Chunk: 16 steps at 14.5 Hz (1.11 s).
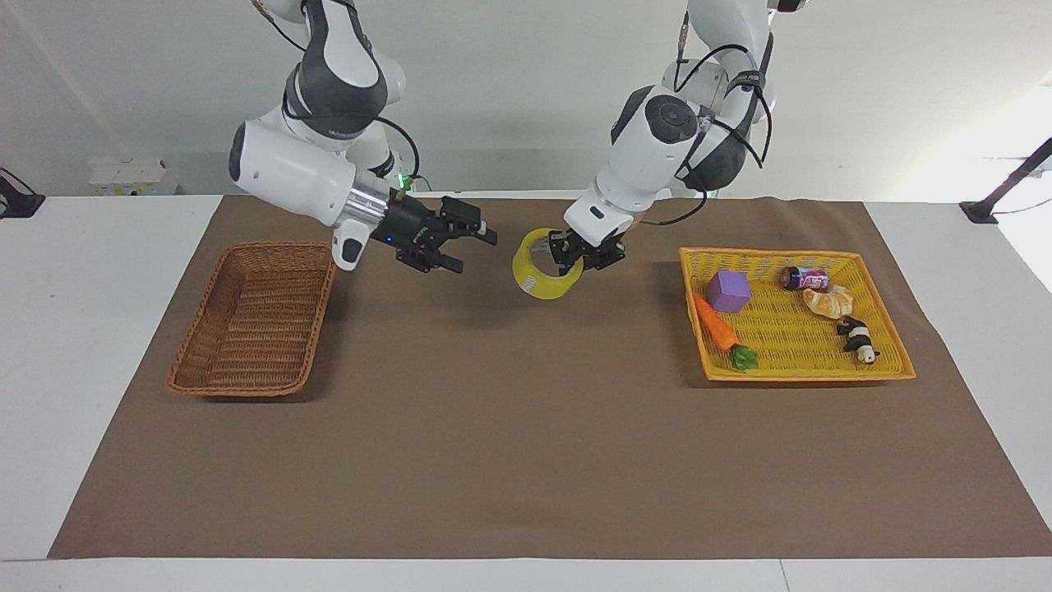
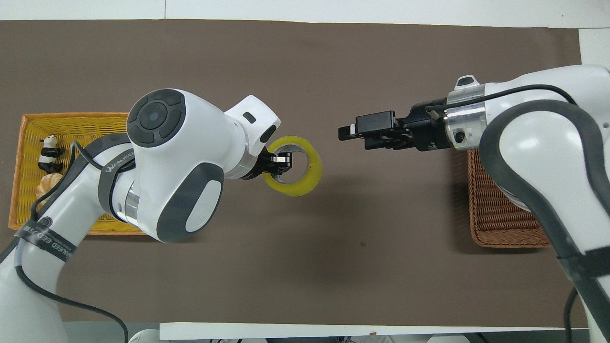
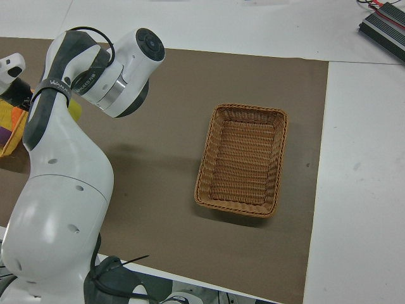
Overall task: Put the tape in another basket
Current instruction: 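Close the right gripper on the tape rim held by the left gripper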
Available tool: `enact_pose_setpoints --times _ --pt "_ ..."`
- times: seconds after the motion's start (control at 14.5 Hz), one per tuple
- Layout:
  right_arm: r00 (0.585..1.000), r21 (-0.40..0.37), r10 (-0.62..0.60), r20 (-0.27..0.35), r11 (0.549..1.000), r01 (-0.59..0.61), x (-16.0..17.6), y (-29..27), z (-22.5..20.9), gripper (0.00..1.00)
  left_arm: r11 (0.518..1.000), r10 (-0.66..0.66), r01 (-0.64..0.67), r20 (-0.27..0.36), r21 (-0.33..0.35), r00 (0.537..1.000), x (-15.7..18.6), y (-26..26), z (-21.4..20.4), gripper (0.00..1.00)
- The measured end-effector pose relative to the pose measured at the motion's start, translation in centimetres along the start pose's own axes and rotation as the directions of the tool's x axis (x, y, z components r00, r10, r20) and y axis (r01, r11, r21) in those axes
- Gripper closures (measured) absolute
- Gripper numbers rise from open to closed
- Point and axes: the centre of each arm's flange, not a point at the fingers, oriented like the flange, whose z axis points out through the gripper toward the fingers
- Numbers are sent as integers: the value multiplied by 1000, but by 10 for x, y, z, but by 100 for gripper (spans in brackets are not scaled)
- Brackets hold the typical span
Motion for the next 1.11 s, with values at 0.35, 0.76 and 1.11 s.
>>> enact_pose_setpoints --times 0.35,0.76,1.11 --pt "998 118 57 36 991 -61 5 23 47 0 1000 -9 9 -6 -2 1000 3 -3 -1 78" --pt "995 148 79 63 985 -87 -14 42 65 0 1000 -14 14 -5 -1 1000 3 -5 -1 78" --pt "995 148 61 81 986 -72 -22 32 74 0 1000 -22 22 -3 0 1000 3 -5 0 78"
